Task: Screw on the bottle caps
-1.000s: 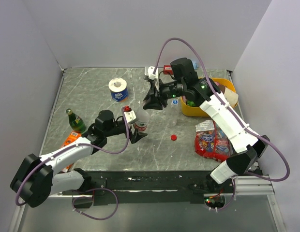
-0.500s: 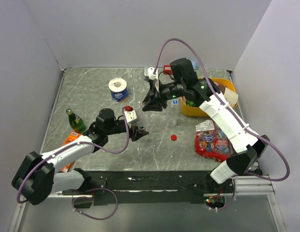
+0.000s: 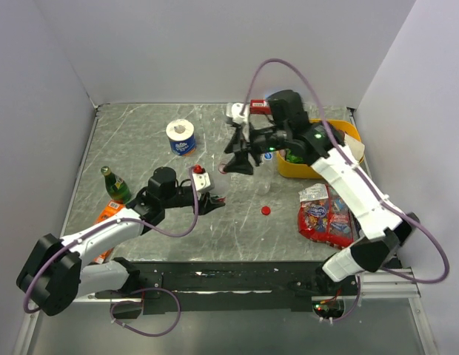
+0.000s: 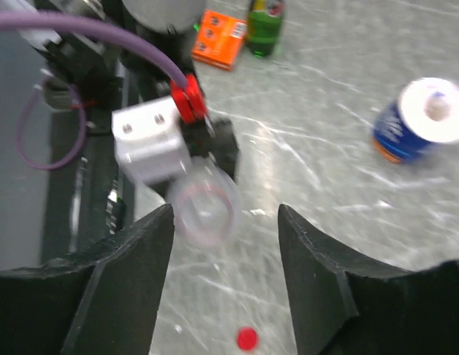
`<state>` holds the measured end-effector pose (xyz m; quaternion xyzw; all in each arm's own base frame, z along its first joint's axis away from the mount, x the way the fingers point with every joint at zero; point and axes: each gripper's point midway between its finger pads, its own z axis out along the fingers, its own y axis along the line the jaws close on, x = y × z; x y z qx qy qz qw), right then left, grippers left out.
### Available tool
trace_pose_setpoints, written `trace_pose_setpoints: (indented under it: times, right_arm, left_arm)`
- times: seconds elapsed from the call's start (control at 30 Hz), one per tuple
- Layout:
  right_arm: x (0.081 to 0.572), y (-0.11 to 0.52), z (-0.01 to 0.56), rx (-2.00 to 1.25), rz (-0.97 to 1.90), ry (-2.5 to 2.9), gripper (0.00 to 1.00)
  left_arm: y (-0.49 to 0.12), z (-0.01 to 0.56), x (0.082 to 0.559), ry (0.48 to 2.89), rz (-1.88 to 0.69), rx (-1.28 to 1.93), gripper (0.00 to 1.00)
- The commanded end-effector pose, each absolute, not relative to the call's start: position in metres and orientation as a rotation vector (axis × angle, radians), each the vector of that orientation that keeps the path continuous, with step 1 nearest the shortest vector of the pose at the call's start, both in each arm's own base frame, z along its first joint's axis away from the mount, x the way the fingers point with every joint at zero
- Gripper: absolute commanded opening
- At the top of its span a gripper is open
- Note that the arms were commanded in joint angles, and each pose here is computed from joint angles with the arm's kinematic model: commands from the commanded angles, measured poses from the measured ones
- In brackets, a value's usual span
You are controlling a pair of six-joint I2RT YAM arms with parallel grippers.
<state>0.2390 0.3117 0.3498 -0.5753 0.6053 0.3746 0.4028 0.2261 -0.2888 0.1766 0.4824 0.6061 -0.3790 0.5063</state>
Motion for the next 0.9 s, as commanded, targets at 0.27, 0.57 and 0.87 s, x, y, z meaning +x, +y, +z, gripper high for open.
trace_pose_setpoints:
  times: [0.27, 0.57, 0.87]
  right_arm:
    - [0.201, 0.201, 0.251, -2.096, 0.468, 1.199, 0.63]
    - [0.221, 0.175, 0.135, -2.559, 0.224, 0.748, 0.62]
    - [0.256, 0.184, 0.079, -2.703, 0.252, 0.640, 0.62]
  left_arm:
    - [-0.261, 0.147, 0.190, 1.447, -0.825, 1.391, 0.13]
    - [-0.252, 0.145, 0.182, 1.494, -0.820, 1.387, 0.01]
    - [-0.245, 0.140, 0.180, 1.543, -0.816, 1.406, 0.01]
